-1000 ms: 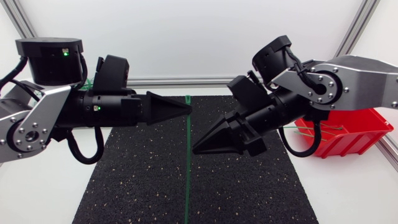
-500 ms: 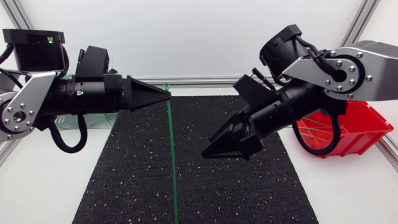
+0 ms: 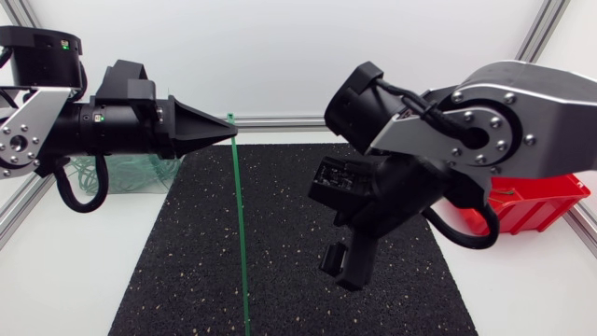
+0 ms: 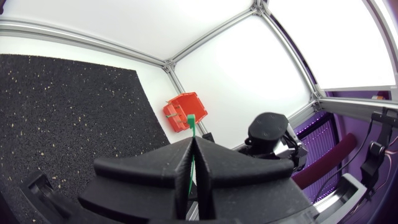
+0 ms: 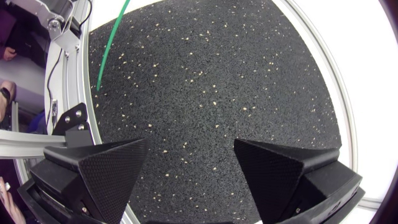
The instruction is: Take a green cable tie from the red box, thread the tail through the head to close it, then place it in the transparent bin on the left.
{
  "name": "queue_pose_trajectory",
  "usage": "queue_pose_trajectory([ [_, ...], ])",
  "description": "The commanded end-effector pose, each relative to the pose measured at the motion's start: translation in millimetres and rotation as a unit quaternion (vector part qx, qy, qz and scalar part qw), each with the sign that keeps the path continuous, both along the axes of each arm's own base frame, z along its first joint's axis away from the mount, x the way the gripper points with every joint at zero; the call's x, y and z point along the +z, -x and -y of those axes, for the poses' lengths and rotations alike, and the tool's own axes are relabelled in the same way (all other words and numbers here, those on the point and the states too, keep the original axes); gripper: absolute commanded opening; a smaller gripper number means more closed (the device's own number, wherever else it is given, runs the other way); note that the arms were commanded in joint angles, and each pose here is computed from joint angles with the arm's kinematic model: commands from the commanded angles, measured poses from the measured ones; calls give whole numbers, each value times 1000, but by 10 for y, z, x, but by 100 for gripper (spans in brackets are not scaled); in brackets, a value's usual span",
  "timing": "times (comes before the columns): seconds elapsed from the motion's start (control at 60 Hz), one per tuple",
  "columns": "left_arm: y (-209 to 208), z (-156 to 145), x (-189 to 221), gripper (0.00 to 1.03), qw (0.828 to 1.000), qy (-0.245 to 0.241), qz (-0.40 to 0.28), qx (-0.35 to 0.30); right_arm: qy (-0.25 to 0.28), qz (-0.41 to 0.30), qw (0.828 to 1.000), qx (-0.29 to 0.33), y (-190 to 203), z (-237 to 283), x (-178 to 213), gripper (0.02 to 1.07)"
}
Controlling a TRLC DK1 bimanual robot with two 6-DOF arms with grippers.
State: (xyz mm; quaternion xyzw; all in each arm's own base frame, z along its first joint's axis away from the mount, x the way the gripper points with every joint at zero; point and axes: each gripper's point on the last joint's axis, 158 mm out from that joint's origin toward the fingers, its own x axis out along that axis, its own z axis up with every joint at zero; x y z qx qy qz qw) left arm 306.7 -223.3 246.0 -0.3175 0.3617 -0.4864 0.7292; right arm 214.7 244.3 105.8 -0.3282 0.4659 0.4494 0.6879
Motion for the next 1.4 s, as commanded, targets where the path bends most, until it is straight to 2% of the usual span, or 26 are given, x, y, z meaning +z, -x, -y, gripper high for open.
queue_pose_trajectory([
  [0.0, -95, -39, -15, 4, 999, 13, -44, 0, 5, 40, 999, 33, -18, -63, 172, 103],
  [0.217, -73, -154, -33, 4, 996, 26, -90, -5, 19, 113, 989, 90, -203, -112, 340, 102],
  [0.4, -93, -203, -91, 4, 992, 37, -116, -8, 63, 279, 951, 114, -621, -172, 540, 102],
  [0.483, -123, -210, -132, 4, 992, 38, -122, -10, 72, 366, 913, 165, -633, -331, 631, 102],
  [0.533, -147, -214, -160, 4, 991, 39, -126, -12, 100, 405, 889, 187, -680, -351, 624, 102],
  [0.617, -167, -218, -172, 4, 991, 45, -128, -21, 122, 445, 857, 229, -695, -420, 604, 100],
  [0.683, -161, -208, -185, 4, 991, 45, -121, -27, 124, 485, 825, 263, -647, -519, 665, 101],
  [0.733, -179, -198, -201, 4, 991, 46, -122, -31, 133, 506, 798, 300, -593, -553, 646, 101],
  [0.883, -186, -167, -241, 4, 991, 46, -115, -46, 158, 601, 694, 364, -555, -704, 643, 102],
  [0.983, -201, -158, -286, 4, 991, 46, -114, -50, 139, 629, 645, 411, -346, -833, 610, 102],
  [1.25, -229, -136, -463, 4, 991, 40, -112, -61, 130, 629, 563, 520, -35, -973, 224, 103],
  [1.383, -275, -154, -569, 4, 991, 37, -113, -61, 127, 617, 545, 553, 63, -1050, 37, 103],
])
